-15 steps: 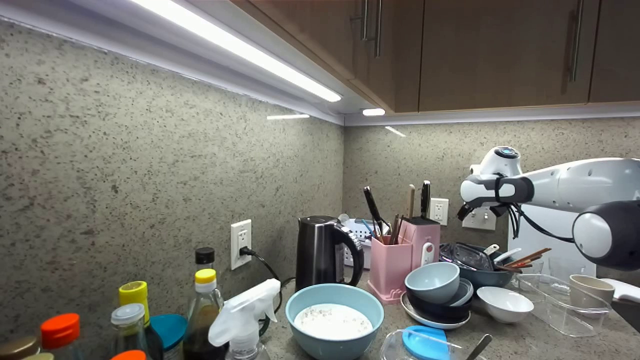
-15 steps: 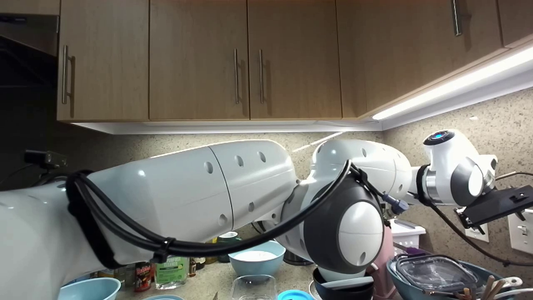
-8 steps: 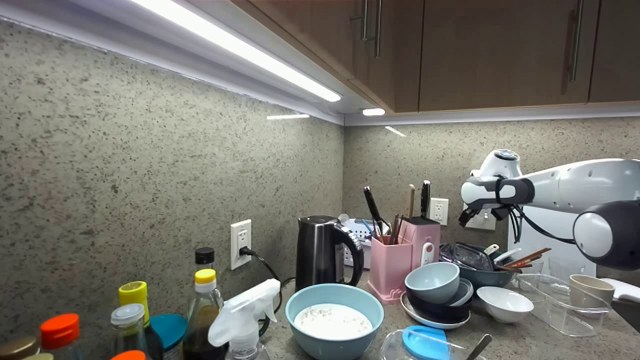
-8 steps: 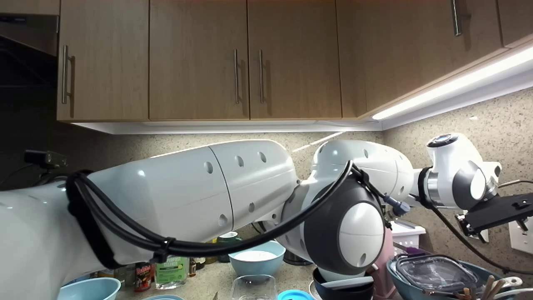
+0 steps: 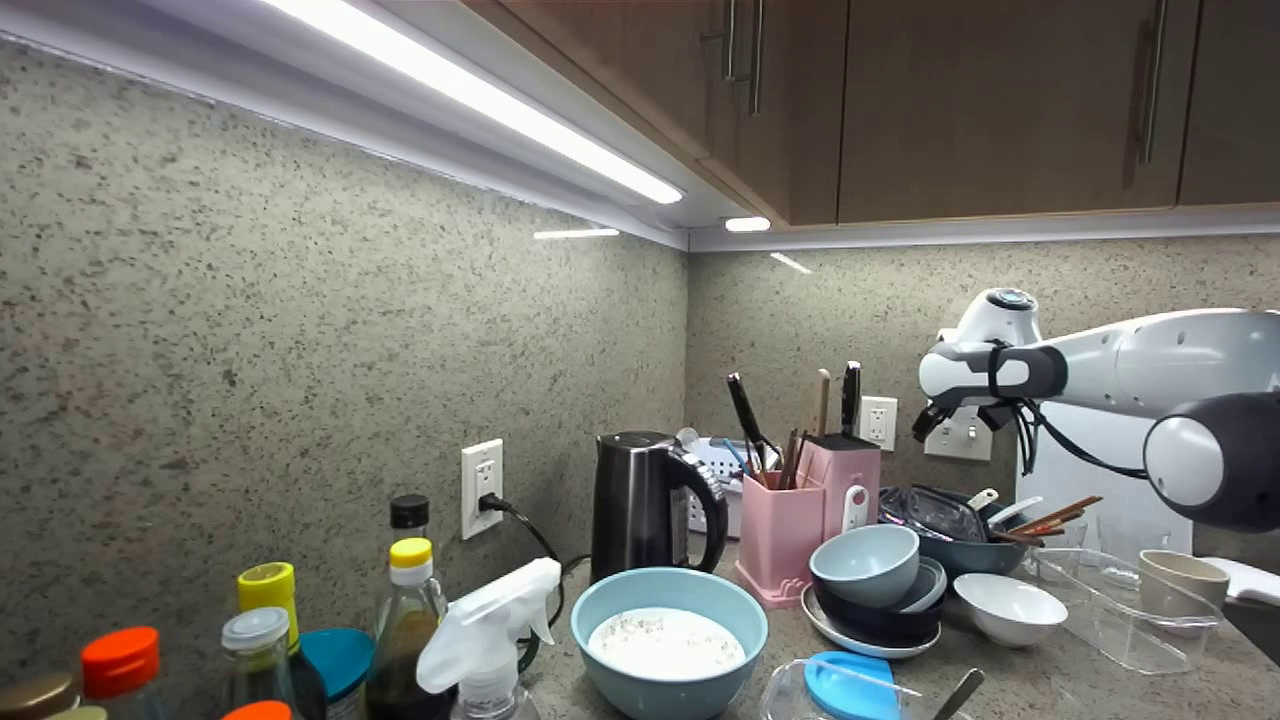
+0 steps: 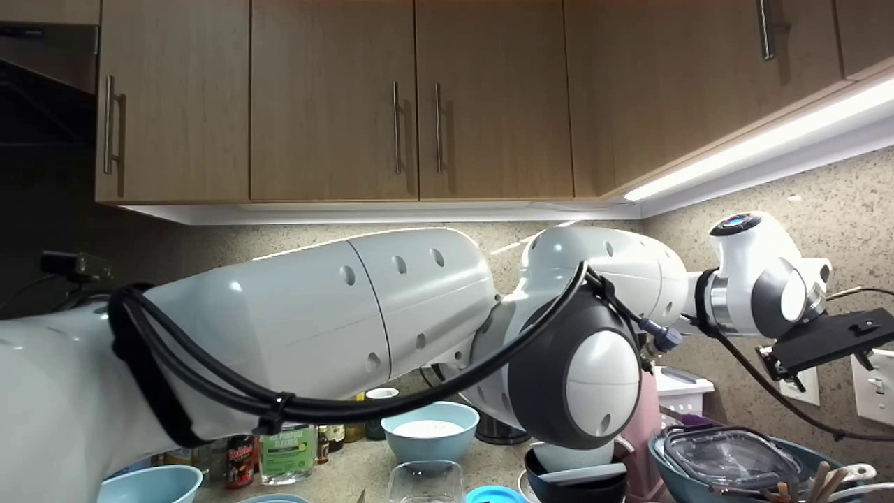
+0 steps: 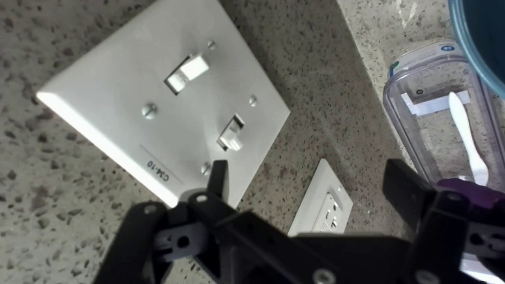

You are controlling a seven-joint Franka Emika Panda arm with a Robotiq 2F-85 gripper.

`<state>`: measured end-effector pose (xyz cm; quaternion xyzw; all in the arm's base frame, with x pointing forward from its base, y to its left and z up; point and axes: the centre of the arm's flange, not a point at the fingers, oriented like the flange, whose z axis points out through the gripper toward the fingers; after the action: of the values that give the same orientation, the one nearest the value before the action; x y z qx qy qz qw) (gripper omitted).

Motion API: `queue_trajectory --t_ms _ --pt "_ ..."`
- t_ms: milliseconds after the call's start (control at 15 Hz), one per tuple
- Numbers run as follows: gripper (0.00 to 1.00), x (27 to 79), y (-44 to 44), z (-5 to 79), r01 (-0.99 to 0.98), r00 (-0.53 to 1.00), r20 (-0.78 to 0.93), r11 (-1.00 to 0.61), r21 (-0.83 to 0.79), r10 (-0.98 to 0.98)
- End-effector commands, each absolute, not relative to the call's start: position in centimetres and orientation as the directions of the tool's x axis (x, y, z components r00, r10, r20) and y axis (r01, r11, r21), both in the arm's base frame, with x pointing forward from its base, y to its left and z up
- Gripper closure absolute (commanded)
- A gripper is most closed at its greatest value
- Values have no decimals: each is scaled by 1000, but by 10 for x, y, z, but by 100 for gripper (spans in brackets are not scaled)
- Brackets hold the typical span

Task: Turn off the left light switch

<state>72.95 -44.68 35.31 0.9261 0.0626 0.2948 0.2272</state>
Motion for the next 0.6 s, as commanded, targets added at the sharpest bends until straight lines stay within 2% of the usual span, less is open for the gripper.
queue_trajectory --t_ms 0,533 --pt "0 775 -473 373 24 810 509 -883 468 292" --pt "0 780 -479 369 103 824 457 -883 459 334"
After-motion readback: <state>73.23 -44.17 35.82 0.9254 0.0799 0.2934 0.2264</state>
